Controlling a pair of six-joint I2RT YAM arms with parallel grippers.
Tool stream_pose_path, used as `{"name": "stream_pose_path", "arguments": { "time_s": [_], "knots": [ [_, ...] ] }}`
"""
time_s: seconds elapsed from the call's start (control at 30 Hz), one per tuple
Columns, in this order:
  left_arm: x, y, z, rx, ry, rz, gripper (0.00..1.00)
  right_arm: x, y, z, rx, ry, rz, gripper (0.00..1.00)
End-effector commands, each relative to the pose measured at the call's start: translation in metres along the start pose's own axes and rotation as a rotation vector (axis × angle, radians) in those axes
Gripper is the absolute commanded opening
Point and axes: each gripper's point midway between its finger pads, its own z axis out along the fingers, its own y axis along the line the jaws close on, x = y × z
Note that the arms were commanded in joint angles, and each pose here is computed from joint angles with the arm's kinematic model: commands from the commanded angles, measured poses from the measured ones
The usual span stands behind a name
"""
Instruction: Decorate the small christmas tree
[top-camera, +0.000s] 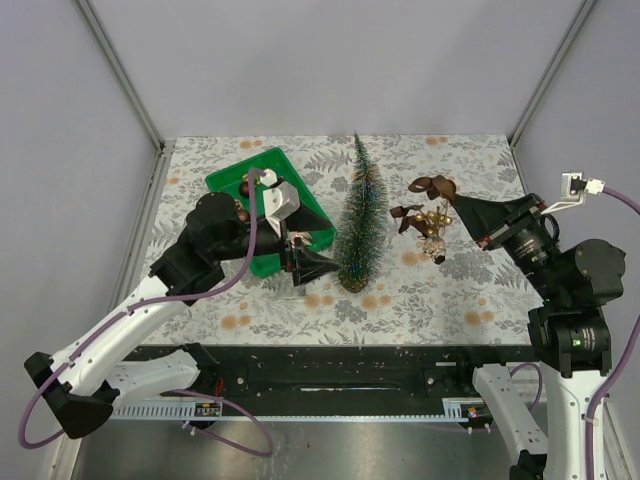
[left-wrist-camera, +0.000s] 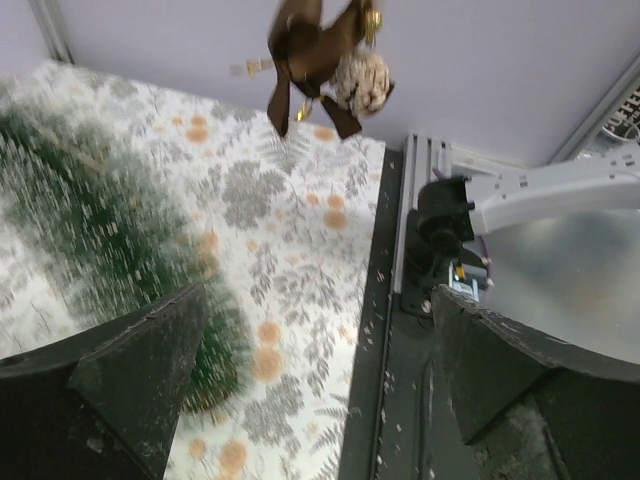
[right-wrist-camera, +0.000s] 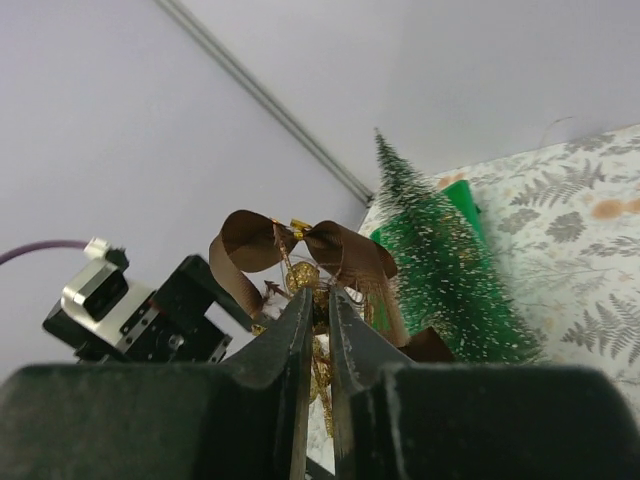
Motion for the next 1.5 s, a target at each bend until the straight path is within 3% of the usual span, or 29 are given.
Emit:
{"name": "stream_pose_path", "arguments": {
  "time_s": [0.0,0.2,0.6,0.9,1.07,1.27,1.33,1.43,1.47],
  "knots": [
    [-0.066,-0.006,0.012,0.029,-0.161,0.160,0.99,-0.006,0.045,-0.007,-0.187,0.020,0.000,0.00],
    [-0.076,-0.009,0.033,0.075,-0.159,0.273,0.99,-0.013,0.061,-0.006,-0.246,0.025,-0.014,0.00],
    [-0.091,-0.034,0.064,0.221,-0.166,0.325,0.99,-0.014,0.074,-0.001,-0.326,0.051,0.033,0.00],
    [-0.109,-0.021,0.073,0.142,-0.233,0.365,0.98,-0.011,0.077,-0.001,-0.351,0.071,0.035,0.00],
    [-0.106,-0.028,0.078,0.193,-0.215,0.330,0.77,-0.005,0.070,0.004,-0.356,0.090,0.058,0.00],
    [-0.104,-0.035,0.085,0.244,-0.185,0.313,0.64,0.002,0.059,0.012,-0.341,0.111,0.072,0.00],
    [-0.105,-0.035,0.085,0.242,-0.185,0.317,0.49,0.004,0.055,0.014,-0.333,0.118,0.075,0.00],
    [-0.105,-0.030,0.085,0.210,-0.186,0.329,0.19,0.005,0.052,0.016,-0.326,0.115,0.073,0.00],
    [-0.099,-0.027,0.086,0.199,-0.164,0.322,0.13,0.006,0.050,0.017,-0.323,0.119,0.071,0.00]
  ]
}}
